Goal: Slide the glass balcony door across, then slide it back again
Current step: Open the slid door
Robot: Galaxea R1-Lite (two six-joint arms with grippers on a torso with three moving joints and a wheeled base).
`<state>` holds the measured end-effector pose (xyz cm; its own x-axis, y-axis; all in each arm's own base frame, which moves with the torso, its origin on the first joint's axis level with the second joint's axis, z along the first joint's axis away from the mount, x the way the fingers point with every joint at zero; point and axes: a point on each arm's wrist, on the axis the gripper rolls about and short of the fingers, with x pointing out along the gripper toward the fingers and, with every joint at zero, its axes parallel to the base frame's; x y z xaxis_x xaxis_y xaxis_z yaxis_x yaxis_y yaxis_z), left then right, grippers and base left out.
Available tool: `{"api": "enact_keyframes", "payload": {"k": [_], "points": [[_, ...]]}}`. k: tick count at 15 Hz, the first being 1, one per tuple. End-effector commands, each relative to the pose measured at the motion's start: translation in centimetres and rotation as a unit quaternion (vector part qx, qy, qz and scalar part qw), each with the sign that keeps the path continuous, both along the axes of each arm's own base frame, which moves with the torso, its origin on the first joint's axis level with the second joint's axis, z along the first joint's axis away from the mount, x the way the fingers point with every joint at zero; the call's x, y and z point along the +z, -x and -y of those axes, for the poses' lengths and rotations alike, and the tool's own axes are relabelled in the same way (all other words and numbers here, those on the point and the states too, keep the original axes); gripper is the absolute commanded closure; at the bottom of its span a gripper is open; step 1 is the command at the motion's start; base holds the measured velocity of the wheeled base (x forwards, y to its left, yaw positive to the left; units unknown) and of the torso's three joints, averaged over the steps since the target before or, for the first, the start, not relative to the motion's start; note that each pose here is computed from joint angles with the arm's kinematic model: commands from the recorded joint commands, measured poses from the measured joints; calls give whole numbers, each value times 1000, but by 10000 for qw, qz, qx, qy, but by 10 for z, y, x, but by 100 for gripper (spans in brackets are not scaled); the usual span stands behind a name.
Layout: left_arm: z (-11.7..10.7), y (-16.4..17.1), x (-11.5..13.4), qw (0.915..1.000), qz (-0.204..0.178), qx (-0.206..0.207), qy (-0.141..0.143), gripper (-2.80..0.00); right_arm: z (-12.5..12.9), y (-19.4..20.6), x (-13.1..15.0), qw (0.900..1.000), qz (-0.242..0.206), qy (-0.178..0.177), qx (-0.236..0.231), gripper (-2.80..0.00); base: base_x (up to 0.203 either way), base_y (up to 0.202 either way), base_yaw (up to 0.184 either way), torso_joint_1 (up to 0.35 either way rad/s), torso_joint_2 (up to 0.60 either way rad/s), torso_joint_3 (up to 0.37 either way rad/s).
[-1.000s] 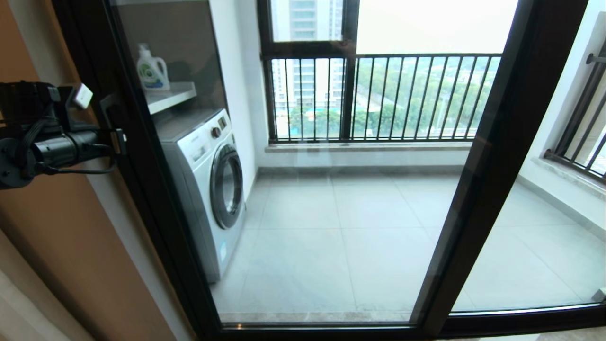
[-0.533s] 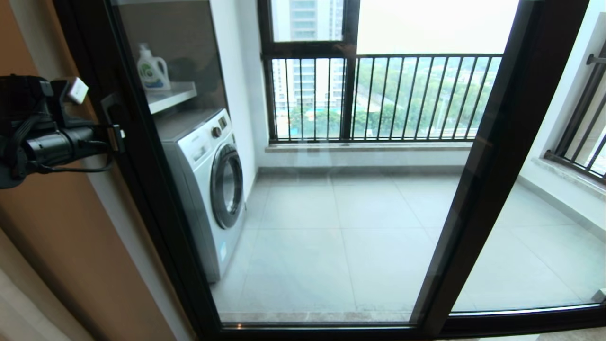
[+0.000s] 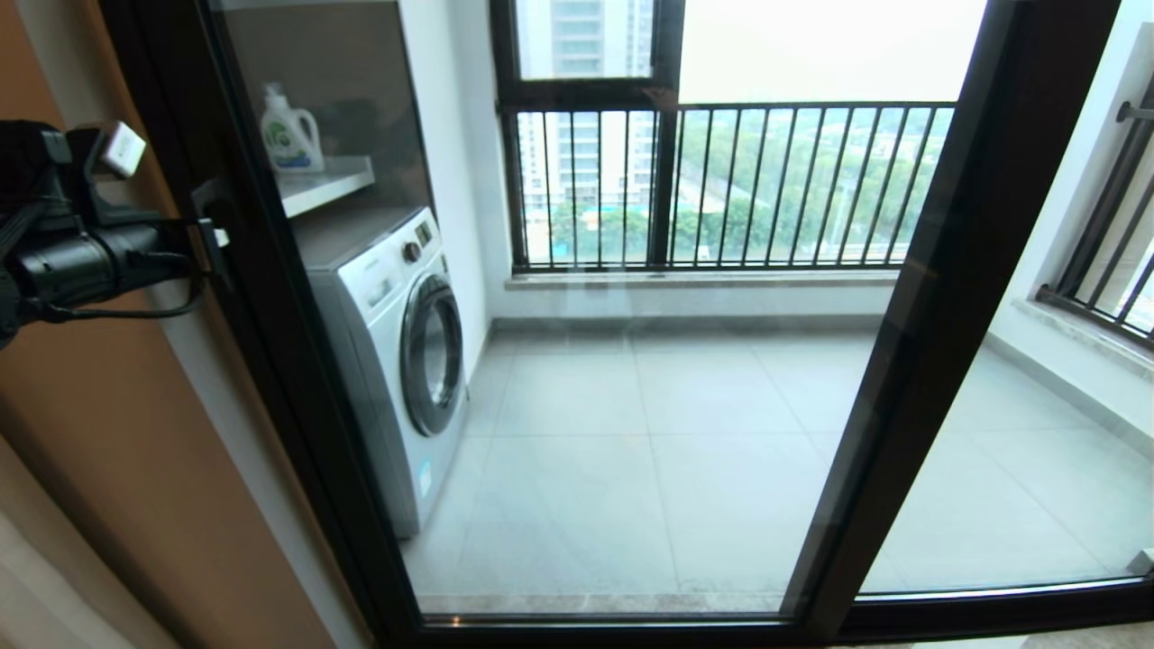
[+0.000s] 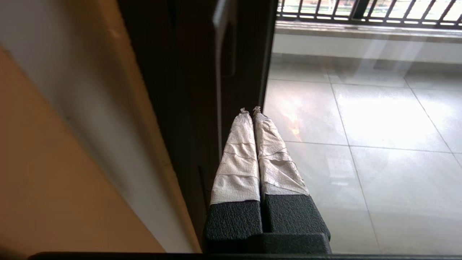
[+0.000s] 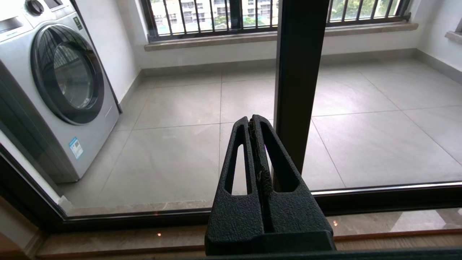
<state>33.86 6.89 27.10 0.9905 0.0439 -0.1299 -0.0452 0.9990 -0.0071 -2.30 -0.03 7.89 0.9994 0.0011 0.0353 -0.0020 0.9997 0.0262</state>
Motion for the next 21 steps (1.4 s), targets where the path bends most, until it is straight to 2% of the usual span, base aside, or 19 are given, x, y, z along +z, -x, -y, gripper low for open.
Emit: {"api": "enact_keyframes", "payload": {"k": [1, 7, 15, 21], "points": [[-12, 6, 6, 9998, 123, 141, -26, 0, 0, -1, -3, 10000, -59, 0, 2, 0, 0, 0, 0, 0, 0, 0], [-23, -7, 10, 9989, 365, 271, -103, 0, 0, -1, -3, 10000, -58, 0, 2, 0, 0, 0, 0, 0, 0, 0], [-43, -37, -3, 9983, 297, 454, -223, 0, 0, -1, -3, 10000, -59, 0, 2, 0, 0, 0, 0, 0, 0, 0], [-44, -43, 3, 9977, 438, 433, -266, 0, 0, -1, -3, 10000, -64, 0, 2, 0, 0, 0, 0, 0, 0, 0]]}}
